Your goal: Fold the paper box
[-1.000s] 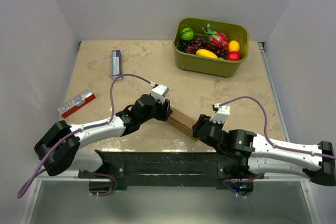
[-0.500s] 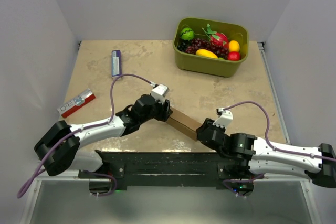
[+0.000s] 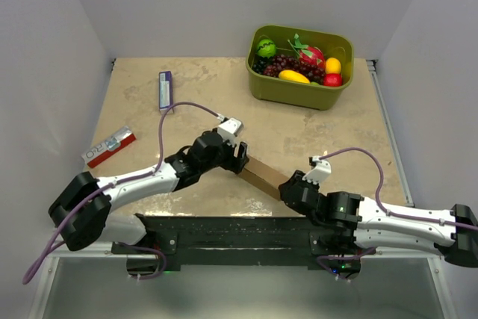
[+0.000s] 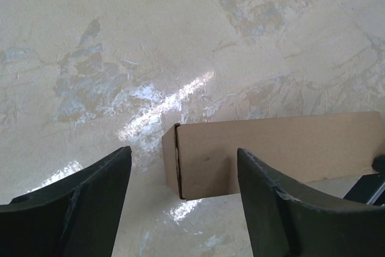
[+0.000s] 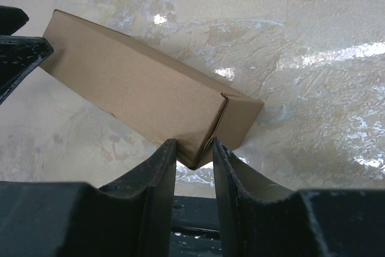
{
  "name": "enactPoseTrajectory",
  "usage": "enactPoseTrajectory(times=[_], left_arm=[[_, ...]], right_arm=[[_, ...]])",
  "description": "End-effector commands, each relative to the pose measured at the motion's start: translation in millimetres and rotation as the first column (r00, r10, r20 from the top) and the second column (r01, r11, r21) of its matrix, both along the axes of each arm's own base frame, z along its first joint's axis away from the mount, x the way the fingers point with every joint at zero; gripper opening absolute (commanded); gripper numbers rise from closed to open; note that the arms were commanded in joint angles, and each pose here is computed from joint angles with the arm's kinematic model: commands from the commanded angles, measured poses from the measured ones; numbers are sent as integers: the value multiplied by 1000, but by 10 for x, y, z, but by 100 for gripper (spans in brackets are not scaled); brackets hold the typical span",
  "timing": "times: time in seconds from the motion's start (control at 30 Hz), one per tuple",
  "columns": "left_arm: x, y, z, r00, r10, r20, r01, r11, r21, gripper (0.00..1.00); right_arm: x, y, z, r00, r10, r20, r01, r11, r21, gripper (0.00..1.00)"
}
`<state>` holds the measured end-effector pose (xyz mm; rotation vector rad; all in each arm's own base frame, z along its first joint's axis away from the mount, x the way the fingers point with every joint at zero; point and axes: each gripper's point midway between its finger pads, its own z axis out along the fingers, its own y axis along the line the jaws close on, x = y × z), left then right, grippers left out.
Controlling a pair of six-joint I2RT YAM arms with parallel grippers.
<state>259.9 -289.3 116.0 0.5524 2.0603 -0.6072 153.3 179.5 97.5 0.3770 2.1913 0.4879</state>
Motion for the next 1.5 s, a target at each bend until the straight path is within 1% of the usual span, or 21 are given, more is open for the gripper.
enactPoseTrajectory(times=[0.0, 0.07, 0.17, 0.2, 0.27, 0.3, 0.4, 0.53, 0.63, 0.7, 0.87, 0.97, 1.0, 1.07, 1.2, 1.23, 1.3, 1.47], left_arm=[[66, -38, 382, 997, -9, 82, 13, 999, -45, 76], [40, -25, 400, 997, -15, 82, 20, 998, -56, 76], [36, 26, 365, 998, -2, 70, 6, 998, -57, 70], [39, 43, 344, 998, 3, 65, 1, 998, -56, 65], [62, 88, 307, 998, 19, 56, -16, 998, -54, 61], [65, 93, 299, 998, 21, 55, -18, 998, -55, 57], [63, 118, 243, 999, 28, 46, -26, 998, -50, 52], [17, 158, 65, 1000, 24, 18, -24, 1000, -19, 47], [-40, 210, -93, 1000, 25, -7, -25, 1000, -1, 43], [-84, 245, -200, 999, 25, -23, -25, 1000, 9, 38], [-159, 288, -361, 998, 24, -58, -22, 1000, 20, 36], [-140, 298, -339, 998, 35, -50, -34, 999, 19, 36], [-138, 304, -322, 998, 42, -48, -42, 999, 12, 36], [-150, 333, -331, 997, 55, -47, -55, 998, 4, 36], [-215, 421, -296, 995, 87, -37, -89, 995, -49, 36], [-255, 463, -351, 995, 92, -45, -94, 994, -47, 36], [-295, 488, -318, 994, 100, -48, -103, 992, -77, 36], [-415, 557, -411, 992, 99, -79, -106, 990, -90, 38]], right_arm=[[-61, -189, -241, 999, -9, -38, 5, 995, -99, 32], [-60, -183, -251, 999, -8, -38, 4, 995, -102, 32], [-56, -150, -241, 999, 1, -37, -5, 995, -100, 32], [-56, -143, -243, 999, 6, -37, -10, 995, -103, 32], [-49, -125, -237, 999, 10, -36, -13, 994, -107, 31], [-49, -116, -232, 999, 12, -37, -16, 994, -108, 31], [-46, -110, -230, 999, 14, -37, -18, 993, -113, 31], [-46, -109, -228, 999, 14, -36, -18, 994, -110, 31], [-48, -108, -229, 999, 15, -37, -19, 994, -110, 31], [-52, -111, -242, 999, 16, -40, -20, 993, -114, 30], [-38, -93, -220, 999, 20, -32, -23, 993, -116, 30], [-5, -38, -156, 999, 35, -11, -36, 993, -114, 29], [6, 21, -121, 999, 49, -2, -49, 994, -96, 29], [7, 66, -118, 997, 77, 2, -76, 992, -105, 27], [-18, 125, -100, 994, 106, -9, -106, 989, -100, 25], [-33, 148, -79, 993, 117, -15, -118, 989, -92, 24], [-54, 170, -46, 990, 137, -16, -137, 987, -82, 24], [-127, 270, 35, 981, 193, -26, -194, 980, -34, 25]])
